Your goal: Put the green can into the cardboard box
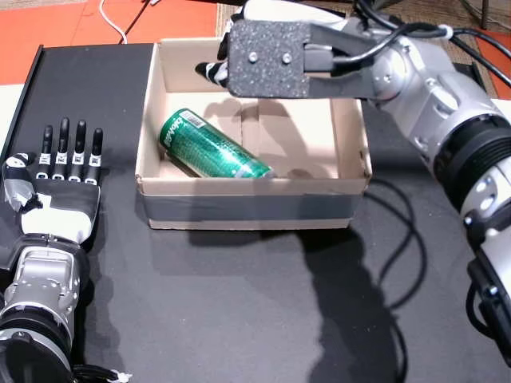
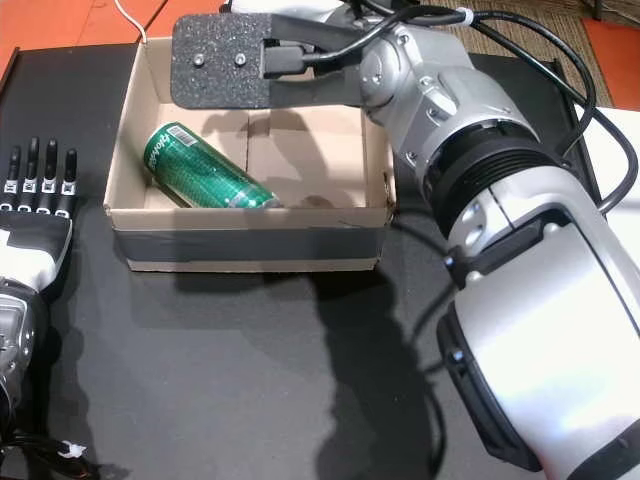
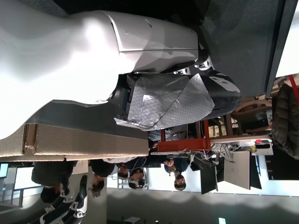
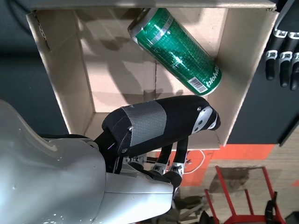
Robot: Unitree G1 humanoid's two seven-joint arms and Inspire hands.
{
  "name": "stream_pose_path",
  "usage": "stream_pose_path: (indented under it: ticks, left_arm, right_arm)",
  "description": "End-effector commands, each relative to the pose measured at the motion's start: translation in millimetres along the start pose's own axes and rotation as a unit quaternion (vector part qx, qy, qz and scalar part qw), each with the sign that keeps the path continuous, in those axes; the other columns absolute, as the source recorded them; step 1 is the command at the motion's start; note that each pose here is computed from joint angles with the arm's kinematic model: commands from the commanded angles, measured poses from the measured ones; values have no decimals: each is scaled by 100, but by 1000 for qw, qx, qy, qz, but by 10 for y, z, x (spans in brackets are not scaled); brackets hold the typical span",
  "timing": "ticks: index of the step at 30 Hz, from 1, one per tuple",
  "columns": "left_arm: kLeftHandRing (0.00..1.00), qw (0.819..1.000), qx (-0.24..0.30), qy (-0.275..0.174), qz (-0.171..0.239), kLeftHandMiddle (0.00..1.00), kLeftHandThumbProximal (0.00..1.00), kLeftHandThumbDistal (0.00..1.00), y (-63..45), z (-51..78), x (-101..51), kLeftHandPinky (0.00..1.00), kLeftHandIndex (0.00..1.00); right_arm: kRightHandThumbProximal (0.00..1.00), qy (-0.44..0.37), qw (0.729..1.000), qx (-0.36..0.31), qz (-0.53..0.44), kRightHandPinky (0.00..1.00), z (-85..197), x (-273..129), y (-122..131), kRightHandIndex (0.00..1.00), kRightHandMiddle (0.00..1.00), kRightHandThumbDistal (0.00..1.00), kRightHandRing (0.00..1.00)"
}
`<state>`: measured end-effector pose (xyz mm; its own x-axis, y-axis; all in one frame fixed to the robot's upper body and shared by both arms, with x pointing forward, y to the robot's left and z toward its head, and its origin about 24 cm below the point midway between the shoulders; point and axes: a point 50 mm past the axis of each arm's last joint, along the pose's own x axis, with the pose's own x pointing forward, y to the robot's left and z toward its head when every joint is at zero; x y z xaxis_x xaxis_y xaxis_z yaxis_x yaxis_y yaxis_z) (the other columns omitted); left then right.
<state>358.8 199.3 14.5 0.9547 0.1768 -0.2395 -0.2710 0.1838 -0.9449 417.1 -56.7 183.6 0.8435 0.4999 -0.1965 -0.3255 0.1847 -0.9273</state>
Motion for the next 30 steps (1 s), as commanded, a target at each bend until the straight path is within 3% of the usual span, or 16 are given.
stream_pose_path:
  ticks: [1, 3, 8, 10, 11, 13, 16, 17, 20, 21, 22, 23, 25, 26, 27, 30]
  left_arm:
    - [71, 1000, 0, 3, 16, 60, 97, 0, 70, 2, -20, 85, 55]
    - [69, 1000, 1, 2, 19, 58, 96, 0, 72, 10, -19, 83, 54]
    - [70, 1000, 1, 2, 17, 59, 97, 0, 76, 22, -20, 82, 54]
    - [71, 1000, 1, 1, 17, 60, 98, 0, 78, 29, -20, 81, 55]
    - [69, 1000, 1, 0, 22, 58, 96, 0, 75, 30, -18, 80, 53]
    - [68, 1000, -1, 0, 26, 57, 95, 0, 73, 33, -15, 80, 53]
    - [71, 1000, 0, 0, 22, 58, 100, 0, 74, 38, -16, 82, 54]
    - [72, 1000, 0, -1, 19, 58, 100, 0, 78, 40, -19, 83, 55]
    - [72, 1000, -3, -2, 18, 58, 100, 0, 86, 51, -21, 82, 56]
    - [71, 1000, -4, -2, 21, 58, 100, 0, 85, 55, -19, 81, 56]
    - [71, 1000, -3, -2, 22, 59, 100, 0, 85, 58, -18, 81, 56]
    - [72, 1000, -3, -1, 21, 60, 100, 0, 85, 59, -19, 81, 57]
    - [72, 1000, -1, 0, 18, 60, 100, 0, 87, 60, -21, 83, 57]
    - [71, 1000, 0, 1, 19, 58, 100, 0, 86, 60, -20, 82, 56]
    - [70, 1000, 1, 1, 22, 57, 100, 0, 85, 60, -19, 81, 55]
    - [69, 1000, -1, -2, 25, 57, 100, 0, 90, 71, -18, 80, 56]
  right_arm:
    - [71, -22, 999, -3, -36, 72, 2, -33, -109, 59, 56, 83, 61]
    - [70, -45, 995, -18, -84, 76, 19, -63, -191, 61, 61, 76, 66]
    - [55, -99, 965, -29, -241, 78, 58, -193, -484, 52, 57, 68, 68]
    - [57, -117, 944, -38, -307, 78, 65, -273, -625, 50, 57, 76, 68]
    - [52, -127, 931, -42, -338, 78, 62, -324, -698, 50, 59, 74, 70]
    - [61, -145, 908, -58, -389, 80, 32, -429, -810, 56, 66, 80, 75]
    - [66, -170, 866, -104, -459, 80, -63, -599, -876, 60, 68, 93, 78]
    - [62, -180, 851, -112, -480, 80, -105, -659, -869, 60, 69, 98, 78]
    - [58, -204, 815, -126, -528, 84, -267, -836, -796, 64, 72, 100, 82]
    - [62, -206, 805, -130, -541, 84, -329, -896, -763, 64, 72, 100, 82]
    - [53, -213, 795, -130, -553, 85, -396, -973, -723, 64, 72, 97, 82]
    - [52, -220, 787, -128, -562, 85, -460, -1054, -678, 64, 73, 98, 82]
    - [56, -229, 776, -127, -574, 86, -577, -1209, -570, 65, 74, 90, 84]
    - [54, -230, 774, -126, -577, 85, -634, -1293, -506, 54, 70, 88, 84]
    - [59, -230, 773, -126, -578, 86, -672, -1360, -458, 51, 70, 93, 86]
    - [58, -224, 776, -117, -579, 86, -822, -1628, -265, 61, 74, 98, 86]
